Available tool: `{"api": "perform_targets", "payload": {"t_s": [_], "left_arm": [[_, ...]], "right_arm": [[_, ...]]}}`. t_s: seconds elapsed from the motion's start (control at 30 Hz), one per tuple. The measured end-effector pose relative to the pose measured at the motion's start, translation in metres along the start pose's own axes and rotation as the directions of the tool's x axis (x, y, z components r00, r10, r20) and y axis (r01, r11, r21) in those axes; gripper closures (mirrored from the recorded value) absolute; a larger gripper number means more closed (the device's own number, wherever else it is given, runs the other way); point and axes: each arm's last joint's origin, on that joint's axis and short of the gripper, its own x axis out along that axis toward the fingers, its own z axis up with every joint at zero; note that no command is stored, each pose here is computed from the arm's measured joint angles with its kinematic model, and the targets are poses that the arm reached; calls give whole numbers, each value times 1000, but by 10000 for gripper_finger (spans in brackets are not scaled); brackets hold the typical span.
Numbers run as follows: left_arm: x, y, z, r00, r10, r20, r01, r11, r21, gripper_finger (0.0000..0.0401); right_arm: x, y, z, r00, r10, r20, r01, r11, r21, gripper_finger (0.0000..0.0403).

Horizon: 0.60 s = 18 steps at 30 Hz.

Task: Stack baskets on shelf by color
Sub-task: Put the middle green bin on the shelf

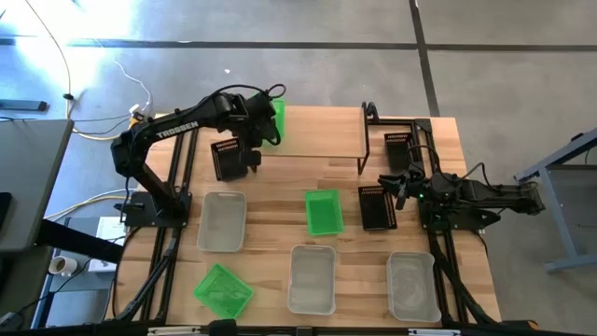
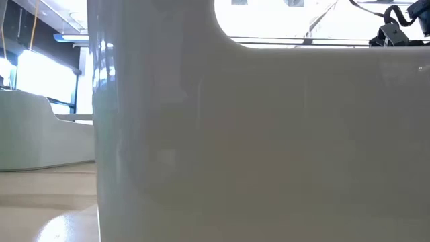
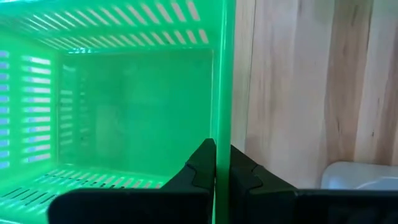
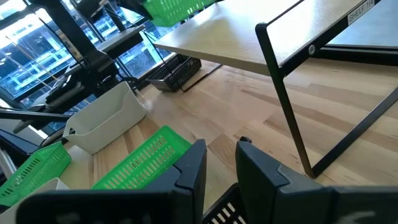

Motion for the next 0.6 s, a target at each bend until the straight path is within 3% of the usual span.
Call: {"api": "perform_targets", "payload": {"t_s": [0.43,0.6], "left_arm": [[8,3,0,1000,0,-30,1,1000,5,400],[8,3,0,1000,-1,-30,1,1000,5,382]], "right_arm": [[0,2,2,1000,15,24,-15,1000,11,329],[0,2,3,1000,15,25,-16,1000,27,329]]}}
